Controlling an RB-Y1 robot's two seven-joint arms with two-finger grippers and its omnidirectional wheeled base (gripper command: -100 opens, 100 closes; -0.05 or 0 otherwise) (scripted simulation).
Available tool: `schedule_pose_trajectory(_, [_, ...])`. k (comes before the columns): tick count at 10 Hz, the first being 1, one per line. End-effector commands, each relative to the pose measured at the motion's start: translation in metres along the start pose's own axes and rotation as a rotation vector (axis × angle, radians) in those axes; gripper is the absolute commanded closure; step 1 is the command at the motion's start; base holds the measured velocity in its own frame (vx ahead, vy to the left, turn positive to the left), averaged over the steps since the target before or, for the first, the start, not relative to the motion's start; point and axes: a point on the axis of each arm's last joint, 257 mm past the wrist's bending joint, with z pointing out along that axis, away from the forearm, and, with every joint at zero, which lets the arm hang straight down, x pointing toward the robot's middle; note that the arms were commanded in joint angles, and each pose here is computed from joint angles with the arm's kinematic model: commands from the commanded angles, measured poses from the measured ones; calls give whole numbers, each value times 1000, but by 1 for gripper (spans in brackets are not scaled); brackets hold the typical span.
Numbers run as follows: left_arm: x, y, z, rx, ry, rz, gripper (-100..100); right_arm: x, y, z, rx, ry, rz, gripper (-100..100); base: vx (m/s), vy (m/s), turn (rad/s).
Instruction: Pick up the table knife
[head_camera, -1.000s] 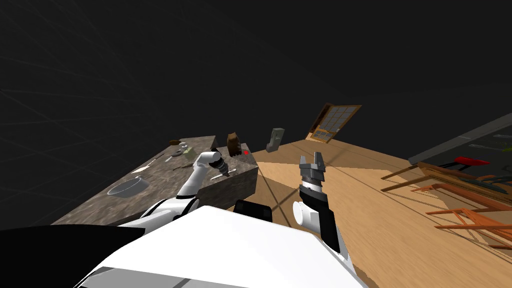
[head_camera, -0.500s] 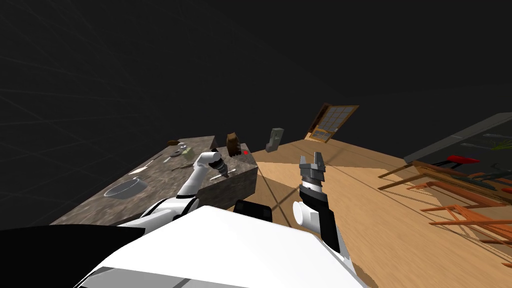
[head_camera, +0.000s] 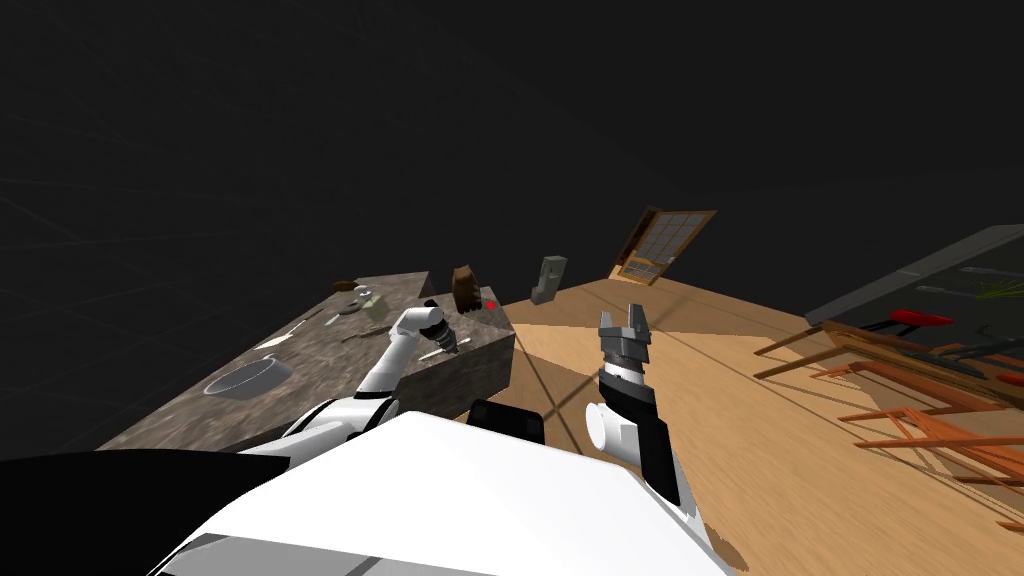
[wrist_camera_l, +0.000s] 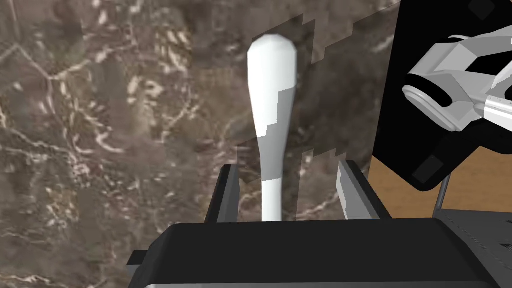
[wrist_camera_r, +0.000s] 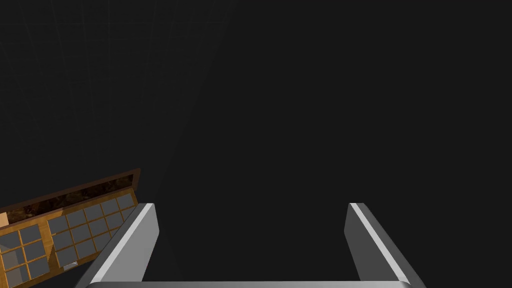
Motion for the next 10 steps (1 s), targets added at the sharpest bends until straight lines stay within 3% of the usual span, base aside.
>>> schedule_pose_trajectory(1, [0,0,0,0,0,0,100,0,0,0,0,0,0,0,0,0,0])
schedule_pose_trajectory(4, [0,0,0,1,1,1,100,0,0,0,0,0,0,0,0,0,0])
schedule_pose_trajectory(5, [0,0,0,1,0,1,0,0,0,0,0,0,0,0,0,0,0])
schedule_pose_trajectory(6, [1,0,-10,0,0,1,100,0,0,0,0,0,0,0,-2,6,16])
schedule_pose_trajectory(8, [3,1,-20,0,0,2,100,0,0,0,0,0,0,0,-2,10,12])
schedule_pose_trajectory(9, [3,0,-17,2,1,3,100,0,0,0,0,0,0,0,0,0,0])
schedule_pose_trajectory(10, [2,0,-17,1,0,2,0,0,0,0,0,0,0,0,0,0,0])
